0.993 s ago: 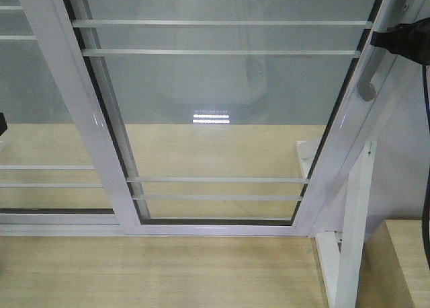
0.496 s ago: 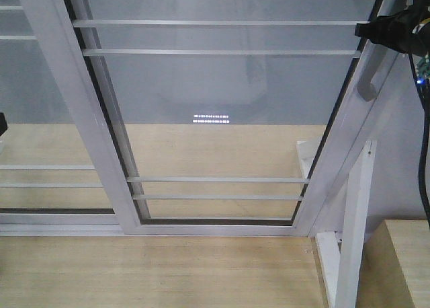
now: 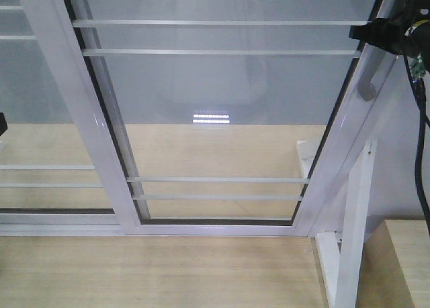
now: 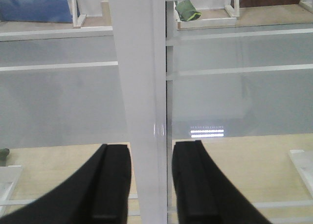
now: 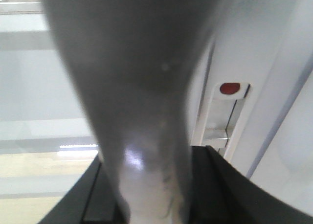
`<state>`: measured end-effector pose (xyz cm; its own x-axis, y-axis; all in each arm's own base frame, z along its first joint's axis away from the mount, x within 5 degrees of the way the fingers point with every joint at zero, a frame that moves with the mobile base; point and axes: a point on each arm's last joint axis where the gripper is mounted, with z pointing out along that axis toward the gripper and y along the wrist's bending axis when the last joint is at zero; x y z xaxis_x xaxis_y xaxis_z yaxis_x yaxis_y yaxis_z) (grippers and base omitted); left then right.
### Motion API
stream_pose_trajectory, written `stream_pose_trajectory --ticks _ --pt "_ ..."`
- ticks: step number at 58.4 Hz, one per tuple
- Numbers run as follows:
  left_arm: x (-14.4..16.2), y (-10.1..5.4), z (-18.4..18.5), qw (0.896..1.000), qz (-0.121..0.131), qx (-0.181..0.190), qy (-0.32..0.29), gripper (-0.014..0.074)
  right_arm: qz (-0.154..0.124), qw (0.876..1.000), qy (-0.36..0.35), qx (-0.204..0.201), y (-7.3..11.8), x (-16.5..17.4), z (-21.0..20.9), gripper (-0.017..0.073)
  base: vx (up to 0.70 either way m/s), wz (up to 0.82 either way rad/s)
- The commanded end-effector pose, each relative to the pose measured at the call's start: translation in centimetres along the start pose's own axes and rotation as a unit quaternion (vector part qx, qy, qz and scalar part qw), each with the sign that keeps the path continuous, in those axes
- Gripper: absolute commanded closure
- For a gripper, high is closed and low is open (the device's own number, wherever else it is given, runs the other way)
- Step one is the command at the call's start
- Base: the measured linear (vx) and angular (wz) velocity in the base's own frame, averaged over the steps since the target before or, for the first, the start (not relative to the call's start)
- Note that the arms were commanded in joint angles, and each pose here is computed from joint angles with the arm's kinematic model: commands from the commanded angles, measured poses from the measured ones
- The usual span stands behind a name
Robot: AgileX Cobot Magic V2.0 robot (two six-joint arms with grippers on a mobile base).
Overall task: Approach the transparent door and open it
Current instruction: 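Pull the handle with the right gripper, sliding the door sideways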
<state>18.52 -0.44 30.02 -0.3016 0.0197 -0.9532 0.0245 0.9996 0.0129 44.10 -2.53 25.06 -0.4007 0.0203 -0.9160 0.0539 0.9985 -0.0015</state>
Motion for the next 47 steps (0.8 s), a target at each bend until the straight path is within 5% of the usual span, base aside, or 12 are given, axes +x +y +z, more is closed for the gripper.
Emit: stream_pose_trajectory --ticks 1,47 --pt "-2.0 -0.1 -0.4 0.998 -0.007 0.005 -0.063 0.0226 -0.009 0.997 -0.076 -0.015 1.3 -3.4 -1.6 0.0253 0.00 0.00" --pt "-2.0 -0.1 -0.4 0.998 -0.007 0.005 -0.063 0.0226 -0.053 0.988 -0.075 -0.128 11.8 -2.8 -3.0 0.0253 0.00 0.00"
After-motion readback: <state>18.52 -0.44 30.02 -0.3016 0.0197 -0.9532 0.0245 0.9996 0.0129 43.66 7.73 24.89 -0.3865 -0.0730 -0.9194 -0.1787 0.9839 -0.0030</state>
